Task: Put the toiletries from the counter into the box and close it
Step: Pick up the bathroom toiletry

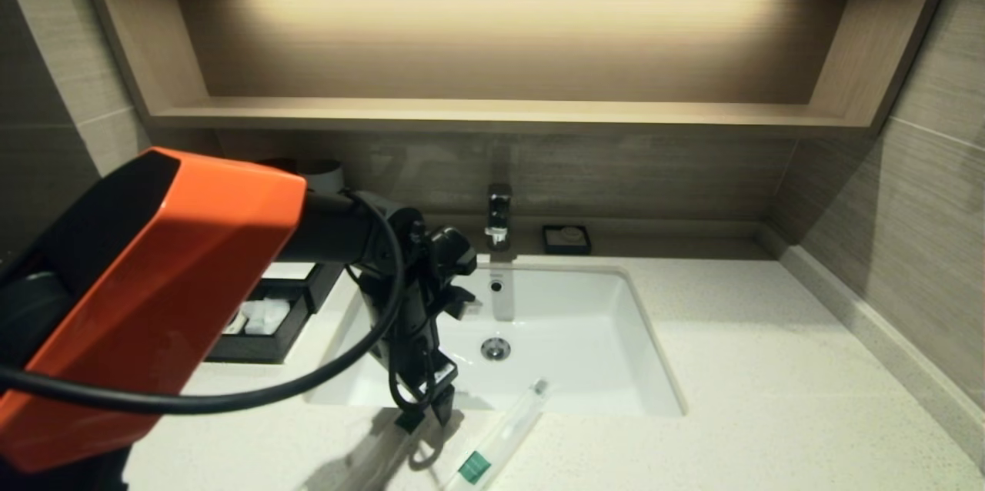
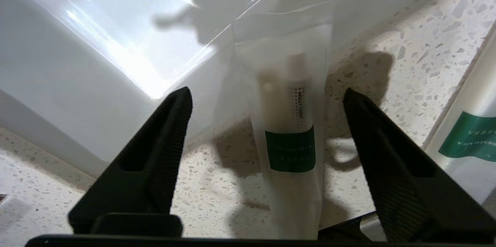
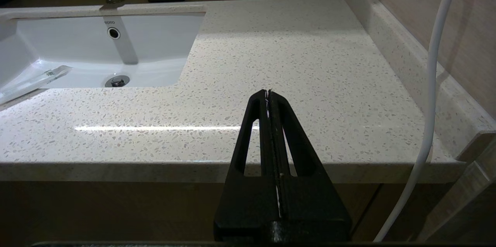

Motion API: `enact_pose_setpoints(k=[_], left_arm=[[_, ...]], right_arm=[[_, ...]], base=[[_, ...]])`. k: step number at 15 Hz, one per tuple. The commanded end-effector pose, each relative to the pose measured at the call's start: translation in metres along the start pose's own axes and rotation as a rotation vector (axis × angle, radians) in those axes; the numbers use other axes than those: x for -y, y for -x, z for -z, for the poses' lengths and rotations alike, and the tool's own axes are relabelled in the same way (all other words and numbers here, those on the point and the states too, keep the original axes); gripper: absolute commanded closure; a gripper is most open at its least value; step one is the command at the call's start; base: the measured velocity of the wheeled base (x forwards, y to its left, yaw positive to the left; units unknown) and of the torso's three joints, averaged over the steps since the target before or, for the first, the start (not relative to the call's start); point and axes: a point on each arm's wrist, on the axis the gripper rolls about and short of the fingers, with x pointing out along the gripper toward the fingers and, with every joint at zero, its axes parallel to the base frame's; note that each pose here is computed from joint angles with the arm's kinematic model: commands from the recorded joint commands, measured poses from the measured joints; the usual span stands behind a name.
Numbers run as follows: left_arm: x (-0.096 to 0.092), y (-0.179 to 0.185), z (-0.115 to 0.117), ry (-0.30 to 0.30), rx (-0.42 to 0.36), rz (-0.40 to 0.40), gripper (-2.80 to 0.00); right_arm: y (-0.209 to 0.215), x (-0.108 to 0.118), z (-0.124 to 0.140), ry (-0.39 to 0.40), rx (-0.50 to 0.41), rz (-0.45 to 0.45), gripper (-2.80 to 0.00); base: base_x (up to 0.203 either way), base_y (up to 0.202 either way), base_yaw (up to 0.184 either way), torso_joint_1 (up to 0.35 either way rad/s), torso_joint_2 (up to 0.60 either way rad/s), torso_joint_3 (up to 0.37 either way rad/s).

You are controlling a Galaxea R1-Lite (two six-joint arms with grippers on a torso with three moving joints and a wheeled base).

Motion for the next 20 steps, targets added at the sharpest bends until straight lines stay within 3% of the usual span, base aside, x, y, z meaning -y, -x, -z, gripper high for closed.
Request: enact_pose_setpoints(k=[1,12,15,20], left_arm=[[0.000,-0.001,0.001,-0.001,-0.010,0.002,0.00],[0.000,0.008,0.004,0.004,-0.007,-0.027,0.00],[0.000,0.025,0.007,0.019,0.036,-0.043,0.00],[-0.013,0.073,0.026,0.145,0.130,-0.105,0.00]], right_arm=[[0.000,0.000,0.000,0.000,0.001,0.000,0.00],[0.000,0.000,0.000,0.000,-0.001,0.000,0.00],[0.000,0.000,0.000,0.000,-0.001,-0.002,0.00],[0.000,0.000,0.000,0.000,-0.001,0.000,0.00]], base=[[0.000,0.000,0.000,0.000,0.00,0.000],[0.000,0.000,0.000,0.000,0.00,0.000],[0.000,0.000,0.000,0.000,0.00,0.000],[0.000,0.000,0.000,0.000,0.00,0.000]])
